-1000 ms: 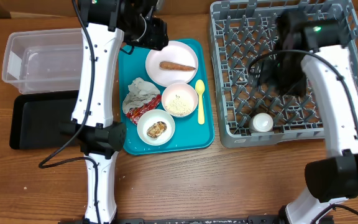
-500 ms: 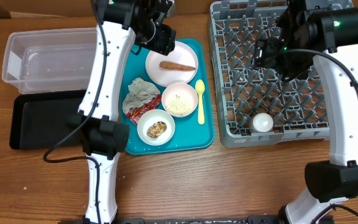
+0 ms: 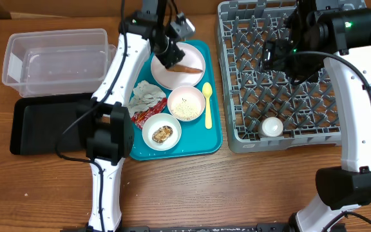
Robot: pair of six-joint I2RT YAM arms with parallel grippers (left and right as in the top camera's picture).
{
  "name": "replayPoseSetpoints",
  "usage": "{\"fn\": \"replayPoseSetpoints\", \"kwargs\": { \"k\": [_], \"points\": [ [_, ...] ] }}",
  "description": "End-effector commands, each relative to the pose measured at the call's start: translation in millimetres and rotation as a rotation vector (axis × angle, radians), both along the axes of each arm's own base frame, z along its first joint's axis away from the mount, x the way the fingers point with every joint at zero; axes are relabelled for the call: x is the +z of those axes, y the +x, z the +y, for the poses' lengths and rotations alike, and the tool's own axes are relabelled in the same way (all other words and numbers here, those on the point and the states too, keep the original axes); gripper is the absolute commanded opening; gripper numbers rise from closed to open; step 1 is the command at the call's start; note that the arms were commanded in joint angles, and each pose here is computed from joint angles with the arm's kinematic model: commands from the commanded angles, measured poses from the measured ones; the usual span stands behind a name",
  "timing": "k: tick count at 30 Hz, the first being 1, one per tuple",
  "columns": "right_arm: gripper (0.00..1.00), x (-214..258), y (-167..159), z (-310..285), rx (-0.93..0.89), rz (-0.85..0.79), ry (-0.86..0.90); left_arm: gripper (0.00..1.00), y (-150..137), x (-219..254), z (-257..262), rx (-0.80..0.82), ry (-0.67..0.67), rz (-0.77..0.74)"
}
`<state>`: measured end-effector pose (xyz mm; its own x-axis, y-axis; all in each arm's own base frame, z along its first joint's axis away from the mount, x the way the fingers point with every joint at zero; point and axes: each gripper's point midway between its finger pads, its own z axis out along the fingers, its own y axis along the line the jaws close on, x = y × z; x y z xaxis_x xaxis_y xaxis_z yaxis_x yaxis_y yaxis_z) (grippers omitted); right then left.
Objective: Sort waste into correct bins and load items into the dishwasher
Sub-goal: 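Grasp the carrot on the white plate with the left gripper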
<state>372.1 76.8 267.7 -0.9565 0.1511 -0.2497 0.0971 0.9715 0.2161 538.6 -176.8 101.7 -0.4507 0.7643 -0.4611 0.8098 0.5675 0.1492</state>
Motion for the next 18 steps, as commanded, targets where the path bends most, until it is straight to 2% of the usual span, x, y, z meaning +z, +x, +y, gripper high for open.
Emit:
{"fn": "replayPoseSetpoints", "kwargs": {
  "k": [1, 7, 15, 18],
  "points": [
    [0.86, 5, 3, 2, 0.011, -0.026, 0.000, 0.73, -8, -19, -5, -0.116, 0.054, -0.004],
    [0.86, 7, 6, 2, 0.011, -0.043, 0.002, 0.69, -16, -53, -3, -0.121, 0.061, 0.024],
    [0.86, 8, 9, 3, 0.011, -0.053, 0.003, 0.70, -22, -87, 3, -0.084, 0.076, 0.034],
    [0.86, 8, 9, 3, 0.011, -0.053, 0.003, 0.64, -20, -90, 2, -0.065, 0.066, 0.025]
  ]
}}
